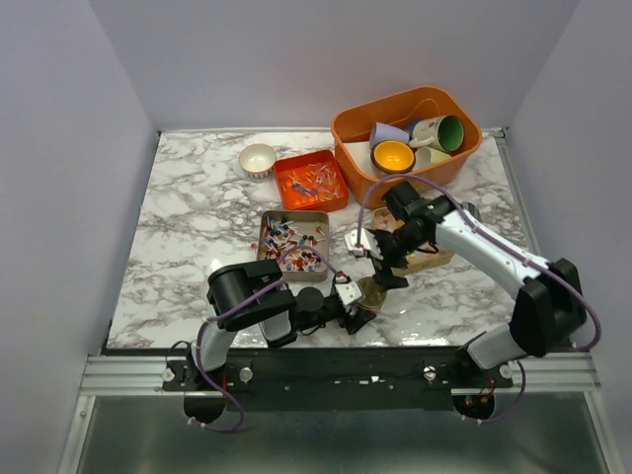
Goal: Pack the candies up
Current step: Screw the bottle lid onto the packing bottle.
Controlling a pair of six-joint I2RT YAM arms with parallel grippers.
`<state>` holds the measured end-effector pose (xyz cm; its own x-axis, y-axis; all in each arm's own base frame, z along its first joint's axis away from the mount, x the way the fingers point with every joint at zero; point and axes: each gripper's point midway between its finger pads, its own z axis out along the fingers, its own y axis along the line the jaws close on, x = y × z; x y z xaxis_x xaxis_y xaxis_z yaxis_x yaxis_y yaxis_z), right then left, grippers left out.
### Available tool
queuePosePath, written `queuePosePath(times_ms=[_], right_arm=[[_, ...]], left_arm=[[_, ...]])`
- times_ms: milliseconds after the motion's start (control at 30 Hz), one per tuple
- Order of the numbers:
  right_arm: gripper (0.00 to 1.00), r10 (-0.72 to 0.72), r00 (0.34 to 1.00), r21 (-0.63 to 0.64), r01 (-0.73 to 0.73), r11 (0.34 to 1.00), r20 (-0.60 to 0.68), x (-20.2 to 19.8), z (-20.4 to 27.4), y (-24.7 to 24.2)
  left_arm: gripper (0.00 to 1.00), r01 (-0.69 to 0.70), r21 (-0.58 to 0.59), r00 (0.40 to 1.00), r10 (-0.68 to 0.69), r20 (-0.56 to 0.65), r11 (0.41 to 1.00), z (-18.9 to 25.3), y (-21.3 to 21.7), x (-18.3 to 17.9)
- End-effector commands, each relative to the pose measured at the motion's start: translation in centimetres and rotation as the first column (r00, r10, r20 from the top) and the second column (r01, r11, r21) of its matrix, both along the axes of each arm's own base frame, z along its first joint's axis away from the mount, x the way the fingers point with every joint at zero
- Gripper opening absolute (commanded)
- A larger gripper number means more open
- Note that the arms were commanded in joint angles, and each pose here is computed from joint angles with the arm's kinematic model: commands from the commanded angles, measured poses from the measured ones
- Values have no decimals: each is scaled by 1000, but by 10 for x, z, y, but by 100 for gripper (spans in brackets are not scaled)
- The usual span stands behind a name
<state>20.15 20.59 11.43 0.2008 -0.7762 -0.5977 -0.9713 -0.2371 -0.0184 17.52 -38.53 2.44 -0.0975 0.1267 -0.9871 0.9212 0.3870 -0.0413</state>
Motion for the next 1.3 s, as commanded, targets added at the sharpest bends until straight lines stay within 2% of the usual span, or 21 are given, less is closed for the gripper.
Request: queuePosePath(times_ms=[0,67,233,533,800,1000,1167,1267], right_arm=[[100,28,997,126,-19,992,-69,24,20,43],[100,74,995,127,-65,990,-69,22,17,46],[100,147,974,64,-138,988,-172,1,-5,36],[100,105,974,-12,-109,994,-203,-13,-36,18],[100,94,986,-75,-105,992,-135,-29,-45,-9],[100,61,989,-155,-82,985,-136,-60,-60,-44],[100,21,992,-140,-39,989,-127,-79,-41,-55],[100,-63,996,-113,55,992,-70,-64,-30,-56]], left_arm=[[0,-15,110,997,23,-68,994,-33,15,-4],[0,-20,106,998,27,-64,994,-32,15,-3],[0,-30,103,997,37,-63,994,-31,15,-2],[0,-40,101,997,46,-63,994,-30,16,-1],[0,-55,104,995,63,-81,993,-34,16,1],[0,-60,100,994,69,-90,993,-35,17,1],[0,-56,102,994,65,-88,993,-36,16,0],[0,-42,102,995,51,-89,994,-35,15,-2]])
